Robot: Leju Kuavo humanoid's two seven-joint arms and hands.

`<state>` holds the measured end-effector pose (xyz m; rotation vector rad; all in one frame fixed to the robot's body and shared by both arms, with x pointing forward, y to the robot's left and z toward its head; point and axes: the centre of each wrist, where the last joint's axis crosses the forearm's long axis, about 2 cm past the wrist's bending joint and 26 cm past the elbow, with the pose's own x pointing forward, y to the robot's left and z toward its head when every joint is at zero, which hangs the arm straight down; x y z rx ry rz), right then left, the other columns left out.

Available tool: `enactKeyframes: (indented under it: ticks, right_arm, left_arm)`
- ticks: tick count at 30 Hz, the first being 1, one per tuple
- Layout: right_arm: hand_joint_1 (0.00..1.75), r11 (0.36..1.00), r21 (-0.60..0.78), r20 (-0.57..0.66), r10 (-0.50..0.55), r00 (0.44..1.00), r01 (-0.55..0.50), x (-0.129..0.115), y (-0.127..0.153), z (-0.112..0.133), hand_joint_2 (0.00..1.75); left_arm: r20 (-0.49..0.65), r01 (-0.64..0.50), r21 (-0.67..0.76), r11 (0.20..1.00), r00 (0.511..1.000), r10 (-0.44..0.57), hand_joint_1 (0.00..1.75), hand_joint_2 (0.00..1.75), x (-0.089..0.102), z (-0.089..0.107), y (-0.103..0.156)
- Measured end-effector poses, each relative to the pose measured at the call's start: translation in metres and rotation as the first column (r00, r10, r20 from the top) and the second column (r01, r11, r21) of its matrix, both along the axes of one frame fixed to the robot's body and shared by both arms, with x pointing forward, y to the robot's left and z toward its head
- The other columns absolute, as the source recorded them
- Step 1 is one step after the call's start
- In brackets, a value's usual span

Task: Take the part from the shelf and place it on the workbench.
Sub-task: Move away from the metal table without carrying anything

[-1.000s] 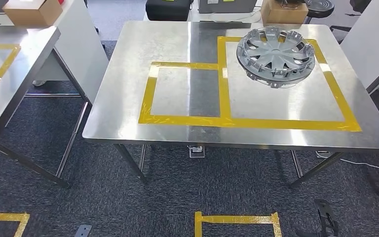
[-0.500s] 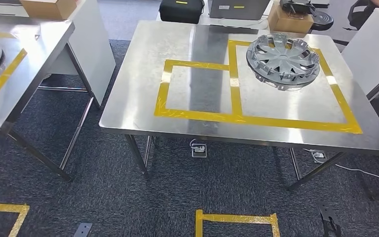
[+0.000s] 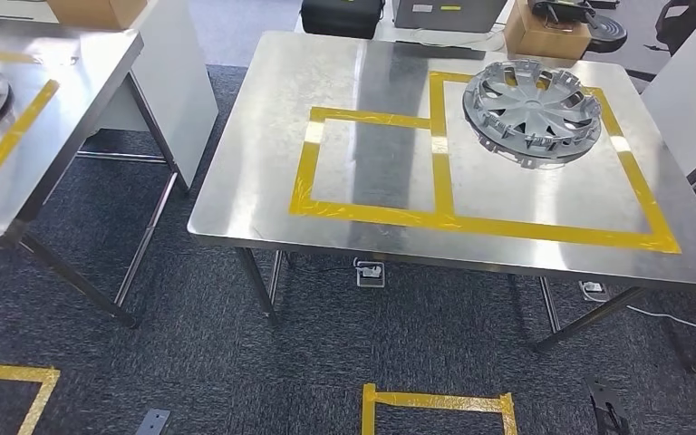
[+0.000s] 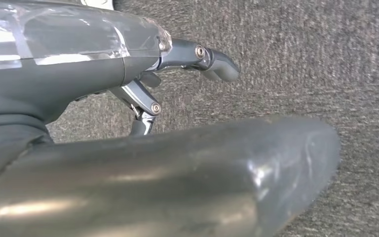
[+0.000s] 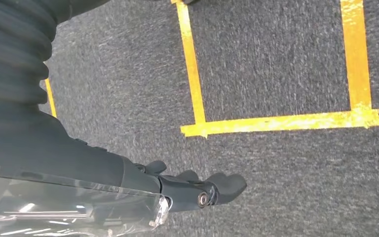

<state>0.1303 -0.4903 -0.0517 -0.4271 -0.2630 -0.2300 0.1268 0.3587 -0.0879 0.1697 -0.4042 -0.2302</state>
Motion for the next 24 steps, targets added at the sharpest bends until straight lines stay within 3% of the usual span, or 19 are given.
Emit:
enactKeyframes:
  ticks: [24]
  right_arm:
    - [0.0,1.0,0.02,-0.002,0.003,1.0,-0.003,0.0009,0.0071,-0.0028,1.75]
  left_arm:
    - [-0.002,0.001,0.0,1.0,1.0,-0.001,0.0,0.0,0.0008,0.0002,0.0009]
